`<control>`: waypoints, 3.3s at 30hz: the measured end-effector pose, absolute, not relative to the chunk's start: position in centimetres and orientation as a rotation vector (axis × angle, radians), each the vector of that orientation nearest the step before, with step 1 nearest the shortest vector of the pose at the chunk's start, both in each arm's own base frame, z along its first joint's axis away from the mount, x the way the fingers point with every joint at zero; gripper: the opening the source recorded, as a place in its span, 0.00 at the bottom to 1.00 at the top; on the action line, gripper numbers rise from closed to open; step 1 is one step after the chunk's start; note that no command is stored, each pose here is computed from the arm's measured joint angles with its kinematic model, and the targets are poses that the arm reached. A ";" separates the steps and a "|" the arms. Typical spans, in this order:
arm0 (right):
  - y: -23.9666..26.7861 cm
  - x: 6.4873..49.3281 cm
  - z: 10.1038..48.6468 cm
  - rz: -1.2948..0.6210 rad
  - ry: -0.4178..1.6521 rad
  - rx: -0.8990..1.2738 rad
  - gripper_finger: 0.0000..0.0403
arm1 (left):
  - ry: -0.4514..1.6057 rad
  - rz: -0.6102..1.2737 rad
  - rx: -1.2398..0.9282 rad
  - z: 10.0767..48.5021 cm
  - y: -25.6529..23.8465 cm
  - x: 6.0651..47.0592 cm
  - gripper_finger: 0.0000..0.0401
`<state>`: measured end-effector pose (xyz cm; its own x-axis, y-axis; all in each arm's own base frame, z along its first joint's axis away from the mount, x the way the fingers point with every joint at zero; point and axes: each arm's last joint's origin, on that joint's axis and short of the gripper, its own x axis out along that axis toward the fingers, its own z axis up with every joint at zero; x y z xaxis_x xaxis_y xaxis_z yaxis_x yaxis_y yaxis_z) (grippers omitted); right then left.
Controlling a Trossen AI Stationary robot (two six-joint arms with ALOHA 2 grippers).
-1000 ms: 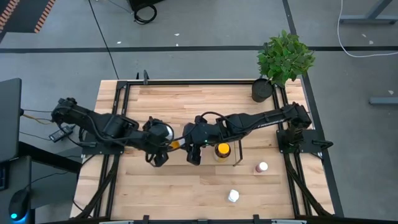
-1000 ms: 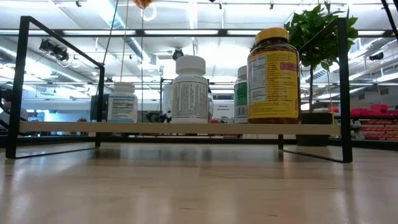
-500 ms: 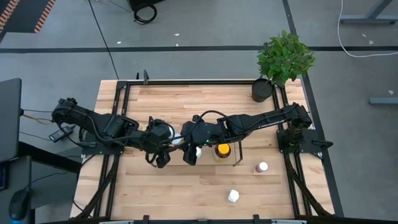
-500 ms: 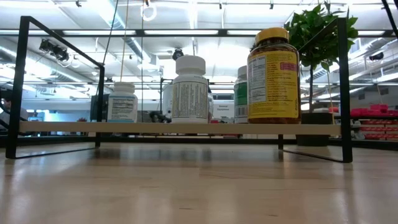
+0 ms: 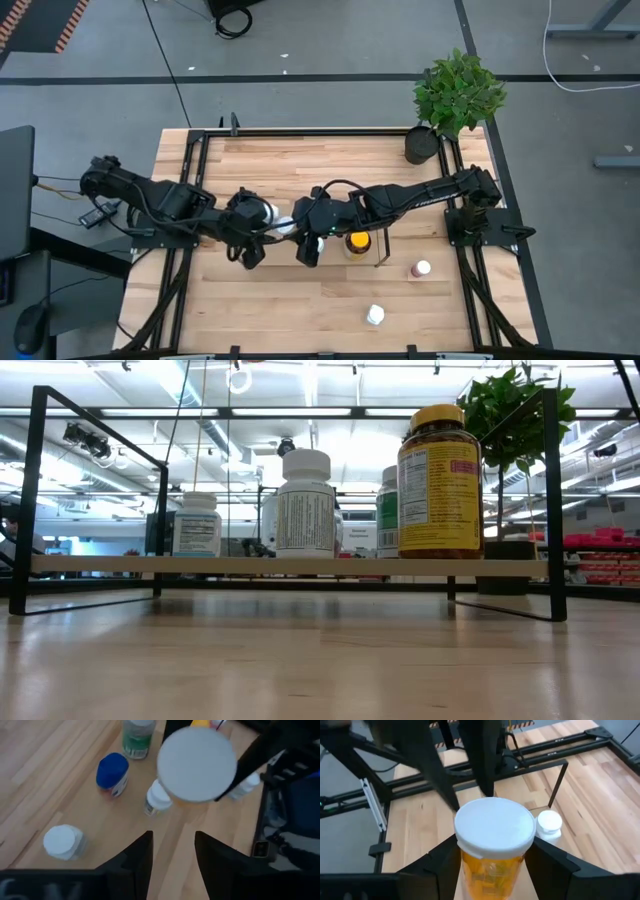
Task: Pick and place medicine bottles onto shelf by color
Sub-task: Put the orange medicine bottle on the shelf
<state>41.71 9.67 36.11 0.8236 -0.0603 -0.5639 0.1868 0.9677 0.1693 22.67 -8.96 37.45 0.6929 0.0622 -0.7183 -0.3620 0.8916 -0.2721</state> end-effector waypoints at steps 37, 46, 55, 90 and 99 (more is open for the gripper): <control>10.1 40.9 35.5 -0.224 0.649 0.109 0.52 | 0.569 0.375 -0.868 38.9 -5.7 24.4 0.87; 8.8 41.3 35.5 -0.251 0.648 0.075 0.52 | 0.595 0.423 -0.899 37.8 -5.6 25.9 0.87; 7.8 41.2 35.2 -0.206 0.708 0.031 0.52 | 0.546 0.460 -0.956 37.8 -4.4 26.8 0.87; 7.1 41.2 34.9 -0.218 0.740 0.050 0.52 | 0.628 0.480 -0.965 36.2 -4.1 28.2 0.74; 7.7 41.0 34.8 -0.208 0.744 0.045 0.52 | 0.630 0.477 -0.963 36.2 -4.1 28.3 0.74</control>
